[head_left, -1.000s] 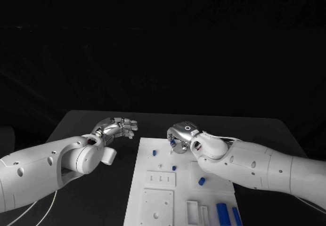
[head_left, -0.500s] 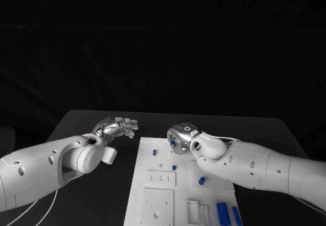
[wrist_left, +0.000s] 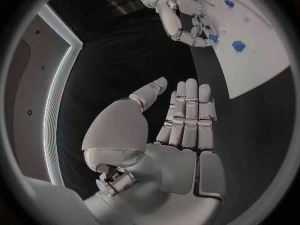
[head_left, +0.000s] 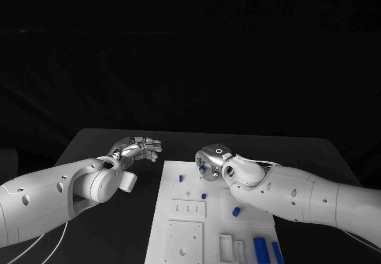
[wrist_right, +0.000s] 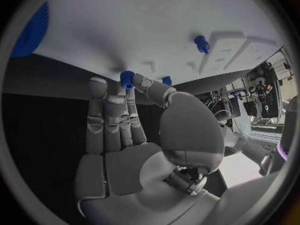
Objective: Assemble the parts on the task board
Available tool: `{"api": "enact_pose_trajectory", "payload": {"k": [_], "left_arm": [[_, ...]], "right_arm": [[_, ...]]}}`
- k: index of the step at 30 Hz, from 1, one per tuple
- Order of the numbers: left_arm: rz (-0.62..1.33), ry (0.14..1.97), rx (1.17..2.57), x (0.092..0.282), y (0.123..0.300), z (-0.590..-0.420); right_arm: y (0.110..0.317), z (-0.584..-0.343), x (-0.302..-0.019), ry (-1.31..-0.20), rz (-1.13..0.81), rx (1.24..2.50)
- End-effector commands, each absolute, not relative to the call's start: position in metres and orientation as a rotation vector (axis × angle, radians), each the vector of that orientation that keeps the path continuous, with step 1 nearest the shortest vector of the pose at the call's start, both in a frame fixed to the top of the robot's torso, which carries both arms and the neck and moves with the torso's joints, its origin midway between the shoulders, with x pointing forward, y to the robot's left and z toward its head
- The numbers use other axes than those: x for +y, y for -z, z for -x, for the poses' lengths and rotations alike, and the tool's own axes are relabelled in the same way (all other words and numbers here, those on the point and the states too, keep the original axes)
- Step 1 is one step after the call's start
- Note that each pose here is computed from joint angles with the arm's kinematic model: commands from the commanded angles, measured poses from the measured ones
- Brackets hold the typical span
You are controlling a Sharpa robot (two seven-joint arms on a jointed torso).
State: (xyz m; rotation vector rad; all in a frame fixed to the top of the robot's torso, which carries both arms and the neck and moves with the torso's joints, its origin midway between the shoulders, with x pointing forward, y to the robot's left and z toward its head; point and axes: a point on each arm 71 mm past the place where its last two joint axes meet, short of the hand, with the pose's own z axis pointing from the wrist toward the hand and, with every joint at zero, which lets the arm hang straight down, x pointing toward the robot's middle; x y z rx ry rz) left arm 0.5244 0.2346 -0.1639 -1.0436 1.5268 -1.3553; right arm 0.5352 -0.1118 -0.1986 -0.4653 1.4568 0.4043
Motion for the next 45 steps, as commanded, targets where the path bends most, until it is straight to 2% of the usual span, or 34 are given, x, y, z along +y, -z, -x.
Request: {"api": "enact_pose_trajectory", "payload": {"k": [1,10,18,25,33,37,45], "left_arm": [[1.027,1.374,1.529,0.232,0.162,-0.524],[1.028,1.371,1.527,0.233,0.162,-0.524],[1.03,1.366,1.523,0.236,0.162,-0.525],[1.031,1.363,1.52,0.239,0.163,-0.527],[1.028,1.358,1.502,0.244,0.163,-0.531],[1.027,1.362,1.502,0.242,0.163,-0.532],[1.032,1.363,1.513,0.238,0.169,-0.534]], "right_arm": [[0.202,-0.535,-0.112,-0.414,0.456,1.49],[0.199,-0.535,-0.121,-0.459,0.392,1.468],[0.193,-0.525,-0.135,-0.513,0.346,1.441],[0.174,-0.515,-0.169,-0.581,0.236,1.42],[0.17,-0.511,-0.204,-0.552,0.267,1.528],[0.174,-0.513,-0.221,-0.547,0.207,1.612],[0.181,-0.52,-0.233,-0.501,0.197,1.687]]}}
